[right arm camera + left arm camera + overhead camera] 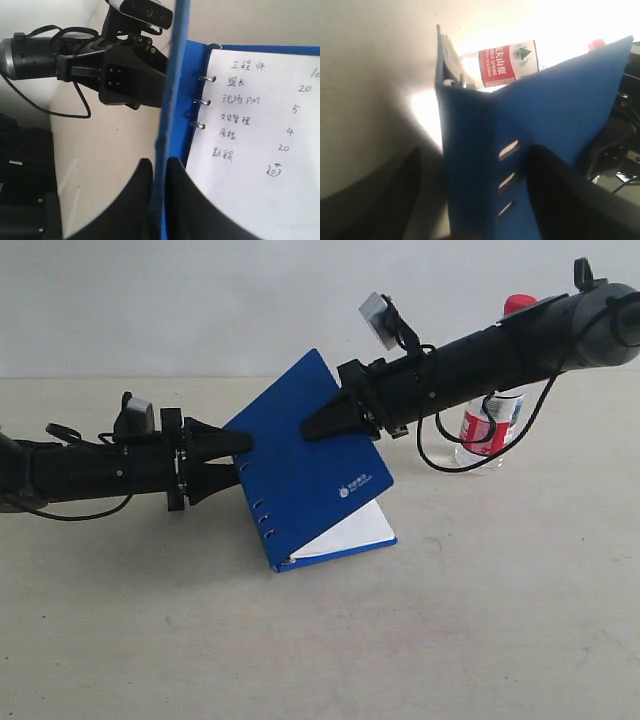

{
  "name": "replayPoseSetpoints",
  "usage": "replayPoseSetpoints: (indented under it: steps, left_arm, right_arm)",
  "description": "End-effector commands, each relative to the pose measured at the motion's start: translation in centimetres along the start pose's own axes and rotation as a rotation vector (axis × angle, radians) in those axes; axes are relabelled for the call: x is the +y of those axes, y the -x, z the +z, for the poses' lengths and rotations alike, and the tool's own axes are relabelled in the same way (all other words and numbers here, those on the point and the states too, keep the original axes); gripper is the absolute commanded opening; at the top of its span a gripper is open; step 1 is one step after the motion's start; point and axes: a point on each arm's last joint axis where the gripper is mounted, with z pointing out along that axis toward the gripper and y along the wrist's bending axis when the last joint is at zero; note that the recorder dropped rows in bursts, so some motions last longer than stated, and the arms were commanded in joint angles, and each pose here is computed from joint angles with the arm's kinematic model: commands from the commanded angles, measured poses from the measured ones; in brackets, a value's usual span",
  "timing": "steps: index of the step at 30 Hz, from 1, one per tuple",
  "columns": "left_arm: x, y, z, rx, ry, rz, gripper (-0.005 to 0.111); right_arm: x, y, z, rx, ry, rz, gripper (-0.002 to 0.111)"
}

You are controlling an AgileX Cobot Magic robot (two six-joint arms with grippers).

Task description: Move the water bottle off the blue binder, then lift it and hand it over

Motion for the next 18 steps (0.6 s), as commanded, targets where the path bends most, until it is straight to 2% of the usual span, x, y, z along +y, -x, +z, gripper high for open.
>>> replayPoseSetpoints:
  steps: [1, 4, 11, 18]
  left_arm:
    - [1.4, -0.4, -0.1, 0.012, 0.079, -0.006, 0.056]
    - [1.2, -0.7, 0.4, 0.027, 0.075, -0.003, 0.056]
    - [1.1, -1.0, 0.9, 0.042, 0.071, 0.012, 0.056]
    - [1.0, -1.0, 1.1, 0.046, 0.069, 0.023, 0.056]
  right_arm:
    - [1.7, 0.9, -0.5, -0.047, 0.075, -0.005, 0.0]
    - [1.3, 0.9, -0.5, -0.053, 0.037, 0.003, 0.0]
    - [-1.4, 0.8, -0.5, -0.064, -0.212, 0.049, 0.0]
    - [-4.0, -1.1, 1.1, 0.006, -0.18, 0.119, 0.0]
